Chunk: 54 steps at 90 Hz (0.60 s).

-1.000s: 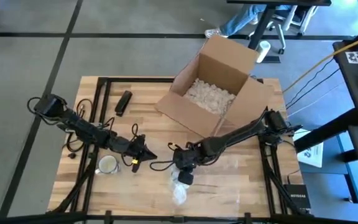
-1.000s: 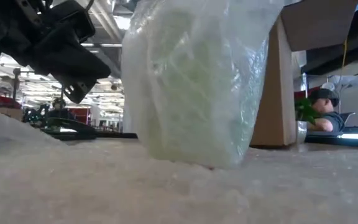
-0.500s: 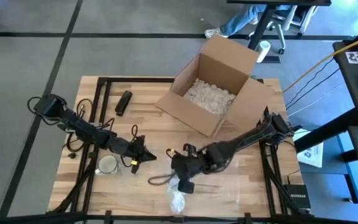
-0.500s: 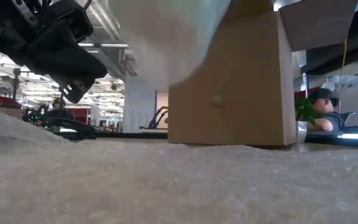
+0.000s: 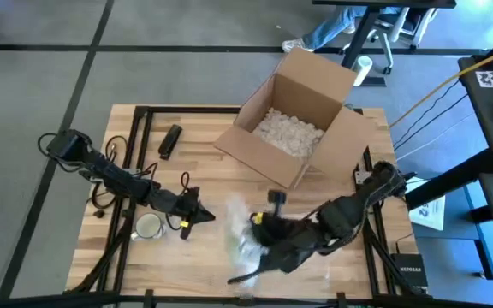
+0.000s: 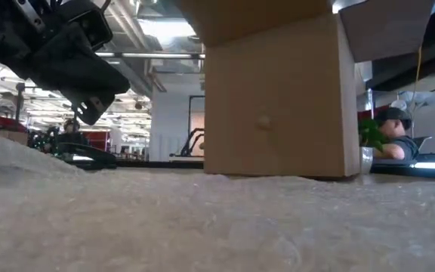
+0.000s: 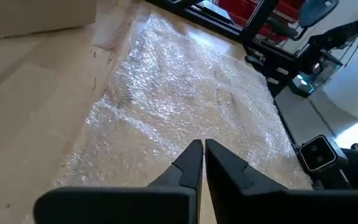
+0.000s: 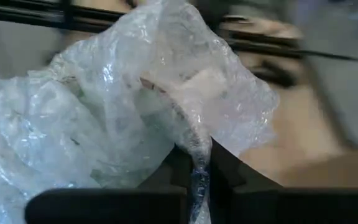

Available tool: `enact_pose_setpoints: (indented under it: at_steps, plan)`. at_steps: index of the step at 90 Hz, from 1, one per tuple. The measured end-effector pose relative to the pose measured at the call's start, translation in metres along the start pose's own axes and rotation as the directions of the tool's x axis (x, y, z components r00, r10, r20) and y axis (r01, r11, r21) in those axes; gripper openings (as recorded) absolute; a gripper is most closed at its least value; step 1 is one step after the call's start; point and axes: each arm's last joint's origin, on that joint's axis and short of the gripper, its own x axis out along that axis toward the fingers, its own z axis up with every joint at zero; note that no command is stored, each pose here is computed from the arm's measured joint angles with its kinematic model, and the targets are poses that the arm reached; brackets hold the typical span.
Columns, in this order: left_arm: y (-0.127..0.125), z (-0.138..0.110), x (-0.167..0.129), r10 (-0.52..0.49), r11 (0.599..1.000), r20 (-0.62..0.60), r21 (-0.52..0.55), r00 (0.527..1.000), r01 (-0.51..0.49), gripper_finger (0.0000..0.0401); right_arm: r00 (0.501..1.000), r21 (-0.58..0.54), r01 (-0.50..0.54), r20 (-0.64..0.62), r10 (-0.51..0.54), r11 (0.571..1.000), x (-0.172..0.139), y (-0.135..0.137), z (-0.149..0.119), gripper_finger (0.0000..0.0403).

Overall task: Wrap mug
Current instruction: Put the wrapped green mug into the cardboard box

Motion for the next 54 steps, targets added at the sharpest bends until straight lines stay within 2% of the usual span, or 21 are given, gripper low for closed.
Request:
enact_pose_setpoints:
  at_steps: [12,32,54]
  plan:
    - [0.000,0.000,0.000,0.000,1.000,0.000,0.000,1.000,0.000,0.0000,0.992,0.004,0.121,0.024,-0.121,0.993,-0.020,-0.023,0.006,0.0000]
    - [0.000,0.000,0.000,0.001,1.000,-0.001,0.001,1.000,-0.001,0.0000,0.966,0.117,0.200,0.145,-0.216,0.973,-0.065,-0.068,0.009,0.0000]
    - [0.000,0.000,0.000,0.001,1.000,0.000,0.000,1.000,-0.001,0.0000,0.952,0.194,0.154,0.234,-0.198,0.969,-0.099,-0.098,0.012,0.0000]
